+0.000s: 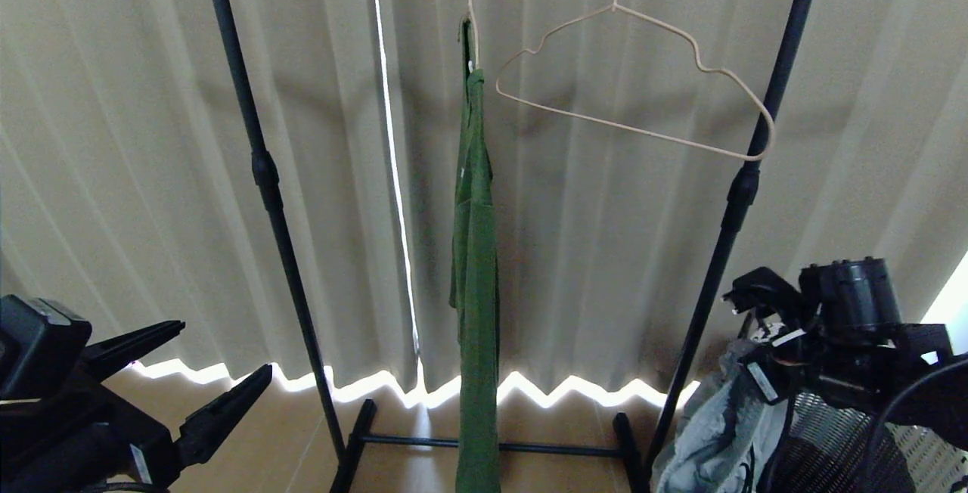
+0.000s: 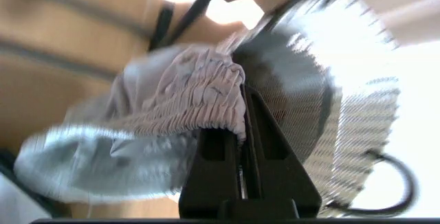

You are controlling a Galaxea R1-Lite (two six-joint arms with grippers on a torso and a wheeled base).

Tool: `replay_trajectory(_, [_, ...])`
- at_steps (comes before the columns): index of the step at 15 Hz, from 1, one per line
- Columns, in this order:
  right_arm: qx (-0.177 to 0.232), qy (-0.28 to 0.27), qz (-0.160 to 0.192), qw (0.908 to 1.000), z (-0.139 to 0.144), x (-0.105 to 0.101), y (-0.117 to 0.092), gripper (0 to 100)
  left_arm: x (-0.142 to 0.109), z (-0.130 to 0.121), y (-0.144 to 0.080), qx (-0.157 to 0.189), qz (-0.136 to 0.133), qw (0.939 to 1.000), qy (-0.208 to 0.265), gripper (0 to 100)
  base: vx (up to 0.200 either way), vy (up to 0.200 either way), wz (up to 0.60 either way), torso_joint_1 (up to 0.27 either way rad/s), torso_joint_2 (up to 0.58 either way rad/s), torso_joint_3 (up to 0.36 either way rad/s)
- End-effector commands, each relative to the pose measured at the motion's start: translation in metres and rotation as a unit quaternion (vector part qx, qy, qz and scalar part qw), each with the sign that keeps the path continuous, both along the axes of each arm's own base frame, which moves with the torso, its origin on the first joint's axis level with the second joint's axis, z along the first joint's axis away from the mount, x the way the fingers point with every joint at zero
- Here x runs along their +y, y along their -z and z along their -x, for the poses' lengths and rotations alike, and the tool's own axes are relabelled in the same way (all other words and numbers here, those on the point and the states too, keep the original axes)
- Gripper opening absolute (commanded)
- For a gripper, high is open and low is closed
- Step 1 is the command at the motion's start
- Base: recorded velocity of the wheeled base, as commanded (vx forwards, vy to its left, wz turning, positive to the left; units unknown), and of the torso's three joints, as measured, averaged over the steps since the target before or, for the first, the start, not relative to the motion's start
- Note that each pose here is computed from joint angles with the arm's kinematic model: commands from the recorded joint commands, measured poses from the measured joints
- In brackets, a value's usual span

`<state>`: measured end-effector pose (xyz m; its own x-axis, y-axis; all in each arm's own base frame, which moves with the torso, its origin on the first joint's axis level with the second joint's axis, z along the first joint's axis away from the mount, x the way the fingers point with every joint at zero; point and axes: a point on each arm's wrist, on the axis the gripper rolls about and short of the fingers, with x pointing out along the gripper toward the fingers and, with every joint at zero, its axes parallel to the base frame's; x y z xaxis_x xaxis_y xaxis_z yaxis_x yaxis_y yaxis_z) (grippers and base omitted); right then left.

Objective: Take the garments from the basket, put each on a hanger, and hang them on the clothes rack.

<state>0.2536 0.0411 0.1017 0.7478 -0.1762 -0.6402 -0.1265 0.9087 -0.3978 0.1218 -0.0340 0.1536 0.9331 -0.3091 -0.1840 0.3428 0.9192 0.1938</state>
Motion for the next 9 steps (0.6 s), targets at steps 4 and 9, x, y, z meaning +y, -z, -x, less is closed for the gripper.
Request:
replay_trajectory(4, [-0.217, -0.079, -0.028, 0.9725, 0.048, 0.004, -0.127, 0, 0.000, 0.003, -0.001, -0.006, 0.000, 1.0000, 0.005, 100, 0.000, 0.000, 0.00, 0.000, 0.00, 0.000])
replay_trajectory(9, [-0.269, -0.150, -0.058, 0.9497, 0.071, 0.029, -0.161, 0, -0.022, 0.008, -0.005, -0.011, 0.005, 0.9954, 0.095, 100, 0.000, 0.000, 0.00, 0.000, 0.00, 0.000])
